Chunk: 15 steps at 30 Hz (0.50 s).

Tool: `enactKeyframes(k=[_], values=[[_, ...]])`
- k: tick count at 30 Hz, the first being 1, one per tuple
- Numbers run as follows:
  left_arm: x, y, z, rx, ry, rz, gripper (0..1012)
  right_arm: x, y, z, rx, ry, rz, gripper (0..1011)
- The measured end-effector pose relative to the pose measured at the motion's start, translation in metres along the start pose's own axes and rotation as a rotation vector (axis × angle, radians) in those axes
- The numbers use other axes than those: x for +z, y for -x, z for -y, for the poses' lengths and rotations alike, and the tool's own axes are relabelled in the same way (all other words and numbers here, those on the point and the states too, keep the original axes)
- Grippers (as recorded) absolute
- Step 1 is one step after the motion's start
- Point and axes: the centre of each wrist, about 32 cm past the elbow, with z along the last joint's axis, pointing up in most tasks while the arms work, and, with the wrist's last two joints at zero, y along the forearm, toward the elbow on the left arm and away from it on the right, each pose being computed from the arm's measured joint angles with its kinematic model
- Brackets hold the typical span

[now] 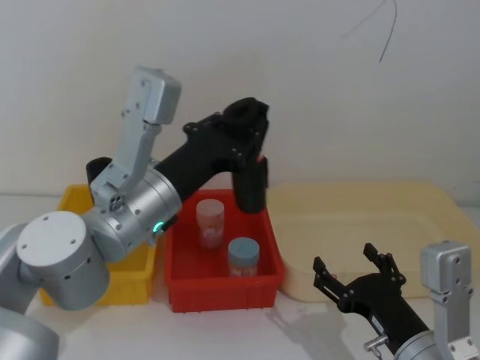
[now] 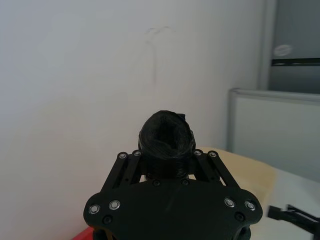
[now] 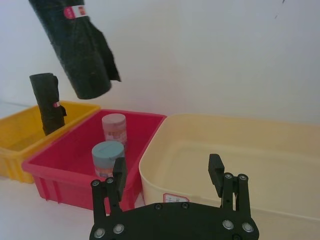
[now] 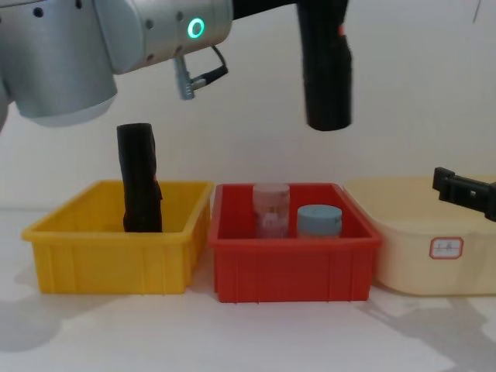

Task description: Pick up the garbage bag with the one hand and transfer it to the other hand.

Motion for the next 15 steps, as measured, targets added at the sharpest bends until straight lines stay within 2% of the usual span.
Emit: enactKeyframes(k=[6, 9, 15], values=[[-0.0016, 0.0017, 0.0096, -0.083, 0.004, -0.032, 369, 0.000, 0.000, 0.000, 0.000, 0.000, 0.000, 1004], [-0.0037, 0.0023, 0.0173, -0.138, 0.004, -0.058, 369, 0.000, 0.000, 0.000, 0.000, 0.000, 0.000, 1004], [-0.0087, 0.0032, 0.0253, -0.191, -0.004, -0.089, 369, 0.000, 0.000, 0.000, 0.000, 0.000, 0.000, 1004]])
